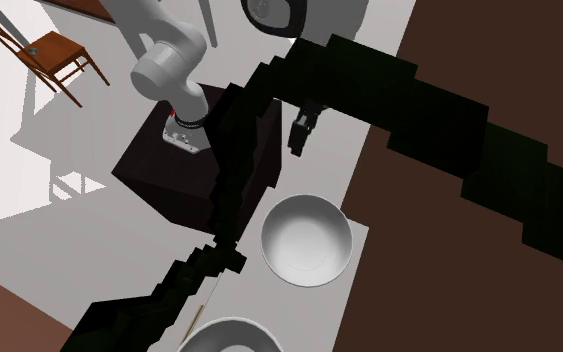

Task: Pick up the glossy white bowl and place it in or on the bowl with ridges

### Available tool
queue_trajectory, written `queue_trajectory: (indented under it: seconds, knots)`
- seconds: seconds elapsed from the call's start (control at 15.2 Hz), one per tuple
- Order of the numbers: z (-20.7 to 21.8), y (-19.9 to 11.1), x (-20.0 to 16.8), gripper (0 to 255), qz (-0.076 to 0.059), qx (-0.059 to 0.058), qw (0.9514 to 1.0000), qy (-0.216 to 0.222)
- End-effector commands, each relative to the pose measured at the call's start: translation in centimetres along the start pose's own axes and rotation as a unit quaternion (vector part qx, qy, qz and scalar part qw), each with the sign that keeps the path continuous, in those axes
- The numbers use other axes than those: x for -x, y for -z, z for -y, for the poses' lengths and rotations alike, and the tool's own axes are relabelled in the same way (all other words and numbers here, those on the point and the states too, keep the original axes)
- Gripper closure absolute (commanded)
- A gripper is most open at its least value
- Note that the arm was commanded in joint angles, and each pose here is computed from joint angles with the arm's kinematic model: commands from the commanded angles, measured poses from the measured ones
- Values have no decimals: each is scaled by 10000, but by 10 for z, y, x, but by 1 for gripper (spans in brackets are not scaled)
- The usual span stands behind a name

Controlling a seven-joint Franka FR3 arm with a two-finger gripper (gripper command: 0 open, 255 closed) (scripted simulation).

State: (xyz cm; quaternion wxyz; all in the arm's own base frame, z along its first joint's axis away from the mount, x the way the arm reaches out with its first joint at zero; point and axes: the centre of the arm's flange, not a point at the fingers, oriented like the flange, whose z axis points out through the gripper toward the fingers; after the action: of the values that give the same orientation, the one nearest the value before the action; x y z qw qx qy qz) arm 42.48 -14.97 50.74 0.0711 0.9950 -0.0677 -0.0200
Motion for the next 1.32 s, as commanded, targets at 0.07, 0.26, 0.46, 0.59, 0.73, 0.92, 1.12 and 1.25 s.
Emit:
queue_trajectory:
  seconds: [0.07, 0.26, 0.46, 0.59, 0.73, 0.92, 1.12, 1.25]
  knots:
    - [-27, -8, -25, 0, -38, 121, 9999, -15]
    - [-52, -16, -50, 0, -72, 235, 9997, -31]
    - [-78, -23, -75, 0, -107, 349, 9993, -47]
    - [-89, -26, -86, 0, -122, 399, 9991, -54]
    - [-90, -36, -86, 0, -122, 399, 9991, -54]
    - [-91, -52, -86, 0, -122, 399, 9991, -54]
    - [-92, -66, -87, 0, -122, 399, 9991, -54]
    - [-92, -66, -87, 0, -122, 399, 9991, -54]
